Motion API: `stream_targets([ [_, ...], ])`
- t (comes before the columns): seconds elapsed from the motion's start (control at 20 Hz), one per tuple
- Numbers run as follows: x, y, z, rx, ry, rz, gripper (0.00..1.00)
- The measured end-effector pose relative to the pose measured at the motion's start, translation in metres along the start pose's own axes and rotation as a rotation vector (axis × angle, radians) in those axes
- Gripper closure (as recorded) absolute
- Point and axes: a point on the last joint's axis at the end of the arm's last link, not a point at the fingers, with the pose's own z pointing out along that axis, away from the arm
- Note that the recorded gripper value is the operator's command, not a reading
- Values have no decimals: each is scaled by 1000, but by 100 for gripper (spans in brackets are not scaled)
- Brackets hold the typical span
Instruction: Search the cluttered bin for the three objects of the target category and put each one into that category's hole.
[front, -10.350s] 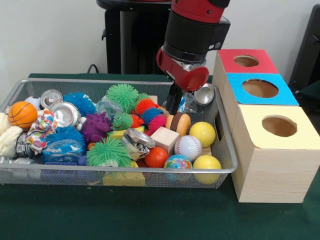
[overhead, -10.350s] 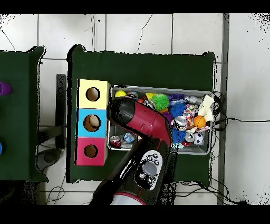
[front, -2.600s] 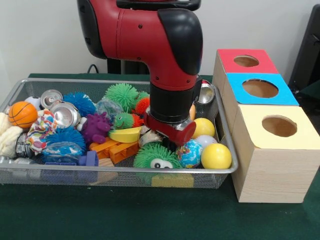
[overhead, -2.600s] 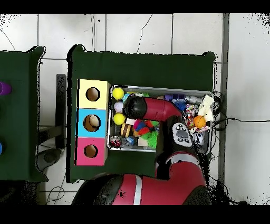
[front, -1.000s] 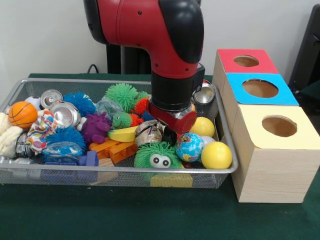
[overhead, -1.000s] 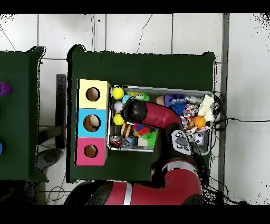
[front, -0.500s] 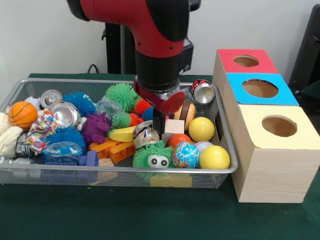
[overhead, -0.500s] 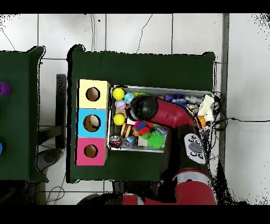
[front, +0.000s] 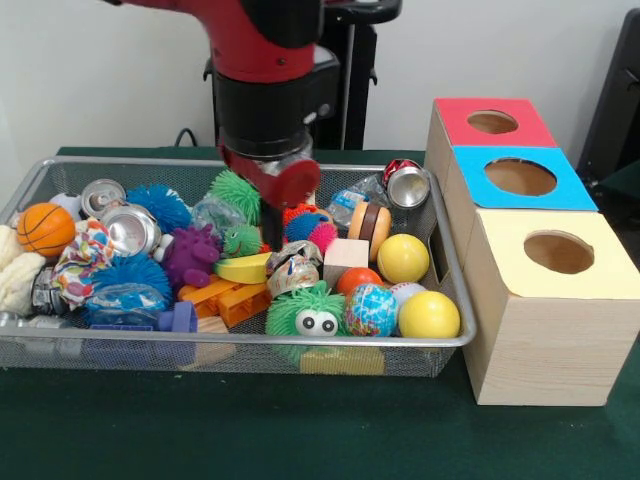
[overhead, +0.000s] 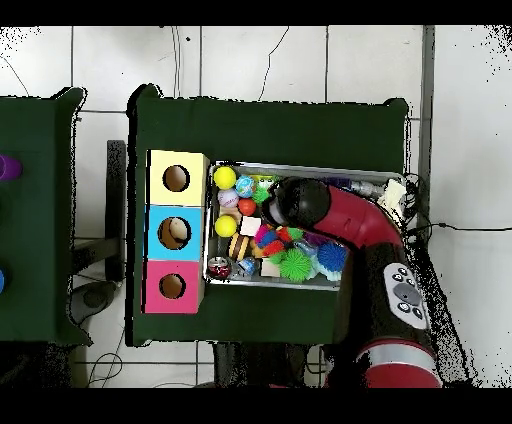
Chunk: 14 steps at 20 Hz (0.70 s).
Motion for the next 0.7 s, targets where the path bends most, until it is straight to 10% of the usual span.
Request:
stream_targets([
  [0.7, -63, -49, -16, 24, -1, 69, 100],
])
